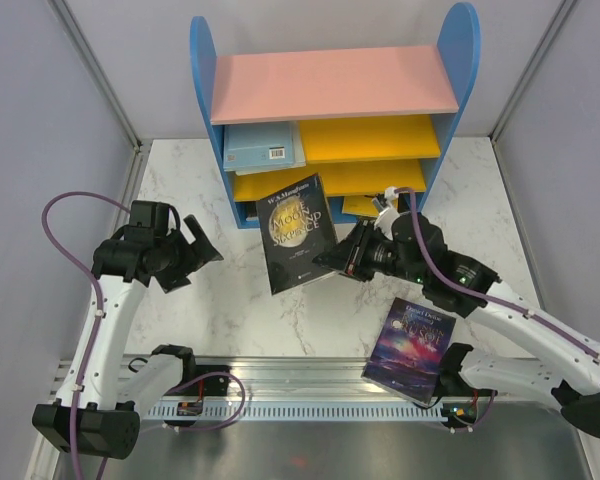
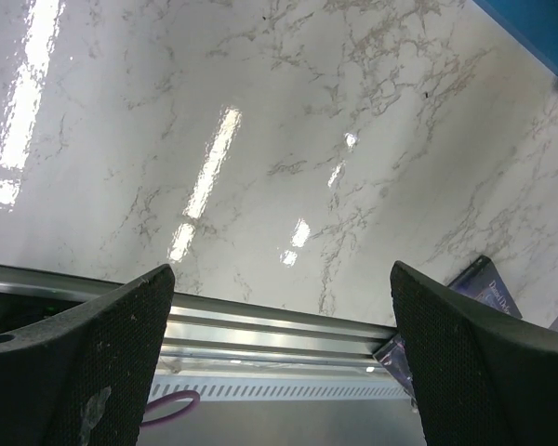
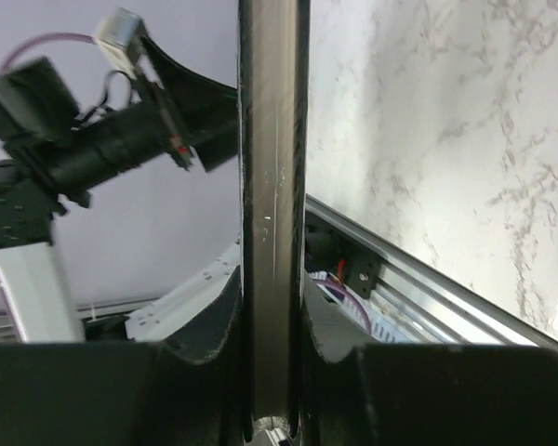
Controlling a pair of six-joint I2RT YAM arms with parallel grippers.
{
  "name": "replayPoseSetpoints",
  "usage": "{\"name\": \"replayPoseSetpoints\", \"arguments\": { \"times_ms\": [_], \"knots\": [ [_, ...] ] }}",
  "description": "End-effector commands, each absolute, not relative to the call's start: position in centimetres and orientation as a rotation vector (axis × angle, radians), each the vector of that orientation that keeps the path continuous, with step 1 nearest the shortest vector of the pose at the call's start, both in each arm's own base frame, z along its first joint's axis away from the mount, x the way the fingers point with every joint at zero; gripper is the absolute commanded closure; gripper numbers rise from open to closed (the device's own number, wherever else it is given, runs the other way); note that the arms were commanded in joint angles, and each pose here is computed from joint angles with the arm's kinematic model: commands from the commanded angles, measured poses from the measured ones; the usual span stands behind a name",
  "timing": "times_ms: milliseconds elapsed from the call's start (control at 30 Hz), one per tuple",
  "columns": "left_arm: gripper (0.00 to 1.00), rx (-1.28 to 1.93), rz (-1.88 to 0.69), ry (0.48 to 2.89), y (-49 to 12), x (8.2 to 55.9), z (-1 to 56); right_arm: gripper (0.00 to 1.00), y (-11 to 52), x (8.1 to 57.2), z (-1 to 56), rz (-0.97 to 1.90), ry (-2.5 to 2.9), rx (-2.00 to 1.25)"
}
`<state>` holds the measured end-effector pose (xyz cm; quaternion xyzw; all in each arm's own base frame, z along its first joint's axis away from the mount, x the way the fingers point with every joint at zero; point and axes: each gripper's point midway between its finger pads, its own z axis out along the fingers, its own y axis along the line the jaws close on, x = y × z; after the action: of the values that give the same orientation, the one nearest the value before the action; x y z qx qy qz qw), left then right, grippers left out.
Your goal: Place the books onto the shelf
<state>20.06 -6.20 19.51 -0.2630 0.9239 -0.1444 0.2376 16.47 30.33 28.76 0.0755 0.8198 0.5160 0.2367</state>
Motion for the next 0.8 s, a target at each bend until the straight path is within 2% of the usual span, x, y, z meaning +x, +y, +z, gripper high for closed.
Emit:
{"name": "replayPoseSetpoints", "arguments": {
  "times_ms": [0, 67, 267, 767],
  "knots": [
    [0.02, -0.679, -0.438, 2.511, -6.7, 20.7, 19.9, 1.0, 29.6, 17.0, 38.5, 1.578, 1.974, 0.19],
    [0.02, -0.678, -0.448, 2.509, -6.8, 20.7, 20.0, 1.0, 29.6, 17.0, 42.3, 1.636, 1.888, 0.175],
    [0.02, -0.671, -0.46, 2.498, -6.9, 20.6, 20.3, 1.0, 31.3, 18.8, 46.4, 1.681, 1.82, 0.163],
    [0.02, -0.65, -0.445, 2.491, -6.6, 19.6, 20.3, 1.0, 33.5, 21.6, 45.9, 1.92, 1.716, 0.272]
  ]
}}
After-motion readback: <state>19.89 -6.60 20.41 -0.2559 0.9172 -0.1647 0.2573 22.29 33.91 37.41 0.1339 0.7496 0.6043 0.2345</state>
